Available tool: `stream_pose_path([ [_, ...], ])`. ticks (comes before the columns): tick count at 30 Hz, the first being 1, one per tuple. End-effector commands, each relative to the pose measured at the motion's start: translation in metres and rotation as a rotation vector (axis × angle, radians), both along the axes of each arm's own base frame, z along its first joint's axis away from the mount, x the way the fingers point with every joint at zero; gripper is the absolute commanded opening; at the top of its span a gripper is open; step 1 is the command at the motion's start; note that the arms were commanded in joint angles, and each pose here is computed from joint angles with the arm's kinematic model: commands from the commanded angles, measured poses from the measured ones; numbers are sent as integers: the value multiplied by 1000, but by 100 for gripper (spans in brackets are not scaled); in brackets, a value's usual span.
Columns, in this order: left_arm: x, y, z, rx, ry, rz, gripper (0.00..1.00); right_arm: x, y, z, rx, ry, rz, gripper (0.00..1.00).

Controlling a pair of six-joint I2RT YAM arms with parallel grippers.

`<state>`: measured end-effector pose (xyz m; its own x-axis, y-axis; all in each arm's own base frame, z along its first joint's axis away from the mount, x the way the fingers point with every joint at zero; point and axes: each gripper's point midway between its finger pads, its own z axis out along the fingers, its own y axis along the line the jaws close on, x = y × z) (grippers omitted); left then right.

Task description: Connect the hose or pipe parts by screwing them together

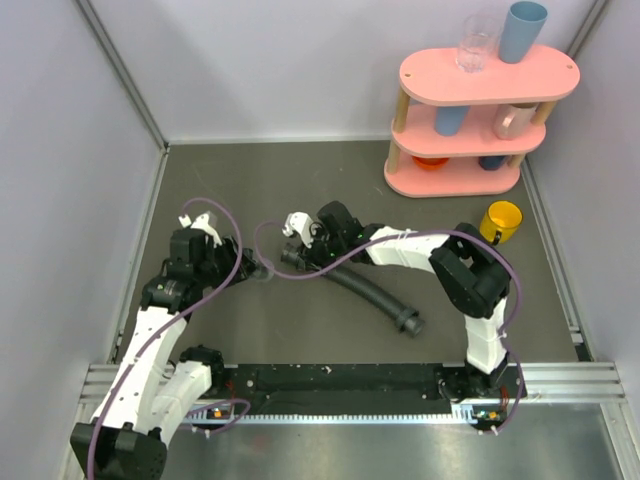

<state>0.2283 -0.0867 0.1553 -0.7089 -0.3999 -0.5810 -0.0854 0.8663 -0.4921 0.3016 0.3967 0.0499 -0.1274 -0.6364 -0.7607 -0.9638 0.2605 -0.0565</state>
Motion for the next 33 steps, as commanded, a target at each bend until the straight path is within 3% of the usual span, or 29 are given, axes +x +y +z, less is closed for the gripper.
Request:
stream_pose_path([
  [1, 11, -4, 17, -40, -62, 1, 0, -10, 12, 42, 83, -80, 63, 33],
  [9, 3, -31, 46, -208, -109, -79, 0, -47, -29, 81, 155, -226, 123, 27],
  [13, 6, -35, 49, -231, -120, -96, 0, -62, -41, 68, 112, -168, 151, 27],
  [17, 7, -36, 30, -221, -63, -100, 0, -85, -50, 40, 44, -20, 155, 28],
  [22, 1, -44, 14, -252, 0, -144, 0, -96, -51, 17, -2, 0, 167, 31],
  [26, 5, -40, 12, -206, -11, -157, 0, -102, -46, 14, 17, 25, 178, 42],
  [28, 6, -34, 14, -167, 13, -136, 0, -103, -42, 15, 35, 20, 188, 56],
  [29, 7, -33, 14, -155, 18, -133, 0, -105, -42, 17, 44, 23, 186, 68],
  [33, 7, -28, 17, -128, 11, -122, 0, -103, -41, 23, 106, -18, 173, 80],
])
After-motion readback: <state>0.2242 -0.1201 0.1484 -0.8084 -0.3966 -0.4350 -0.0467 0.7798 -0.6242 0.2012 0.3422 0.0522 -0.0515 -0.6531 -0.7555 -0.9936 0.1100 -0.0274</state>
